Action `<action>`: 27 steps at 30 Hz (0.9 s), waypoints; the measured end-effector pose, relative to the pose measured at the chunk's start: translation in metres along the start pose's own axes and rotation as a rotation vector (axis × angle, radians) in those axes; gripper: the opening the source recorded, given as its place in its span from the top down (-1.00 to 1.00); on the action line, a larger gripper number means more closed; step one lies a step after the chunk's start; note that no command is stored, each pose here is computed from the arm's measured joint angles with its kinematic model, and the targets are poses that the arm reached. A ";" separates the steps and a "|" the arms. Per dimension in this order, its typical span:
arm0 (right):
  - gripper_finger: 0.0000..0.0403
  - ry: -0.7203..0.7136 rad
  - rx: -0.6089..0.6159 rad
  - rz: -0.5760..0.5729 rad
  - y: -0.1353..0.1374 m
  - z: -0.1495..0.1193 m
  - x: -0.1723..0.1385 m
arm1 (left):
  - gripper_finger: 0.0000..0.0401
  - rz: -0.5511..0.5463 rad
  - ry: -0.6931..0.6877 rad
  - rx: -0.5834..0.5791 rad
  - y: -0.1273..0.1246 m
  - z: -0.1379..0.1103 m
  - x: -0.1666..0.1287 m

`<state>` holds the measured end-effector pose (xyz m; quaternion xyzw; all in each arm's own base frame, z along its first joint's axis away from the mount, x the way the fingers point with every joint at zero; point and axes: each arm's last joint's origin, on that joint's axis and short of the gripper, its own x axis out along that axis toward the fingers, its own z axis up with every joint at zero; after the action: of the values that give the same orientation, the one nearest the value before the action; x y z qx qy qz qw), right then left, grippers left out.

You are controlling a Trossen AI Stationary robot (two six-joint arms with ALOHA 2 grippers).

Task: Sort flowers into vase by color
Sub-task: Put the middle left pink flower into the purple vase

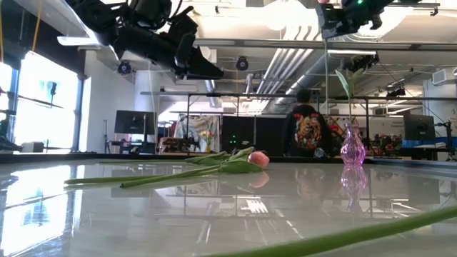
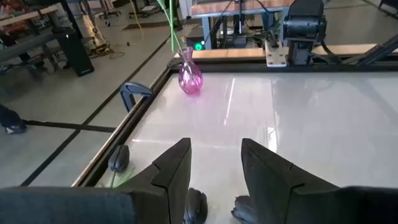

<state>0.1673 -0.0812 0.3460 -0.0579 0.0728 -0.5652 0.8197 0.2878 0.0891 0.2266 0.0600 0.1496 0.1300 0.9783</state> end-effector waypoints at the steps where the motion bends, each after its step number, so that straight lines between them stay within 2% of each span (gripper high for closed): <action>1: 1.00 -0.002 0.004 -0.007 -0.003 0.001 -0.001 | 0.35 0.001 0.009 0.000 0.000 -0.001 0.000; 7: 1.00 0.033 0.026 -0.063 -0.022 0.001 -0.004 | 0.35 0.013 0.022 -0.003 0.005 -0.004 0.002; 13: 1.00 0.118 0.021 -0.119 -0.031 -0.010 0.000 | 0.35 0.034 0.028 -0.010 0.011 -0.007 0.004; 27: 1.00 0.161 0.068 -0.114 -0.045 -0.016 0.012 | 0.35 0.037 0.034 -0.017 0.011 -0.009 0.005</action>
<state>0.1274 -0.1089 0.3379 0.0114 0.1159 -0.6157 0.7793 0.2871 0.1017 0.2188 0.0521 0.1640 0.1503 0.9735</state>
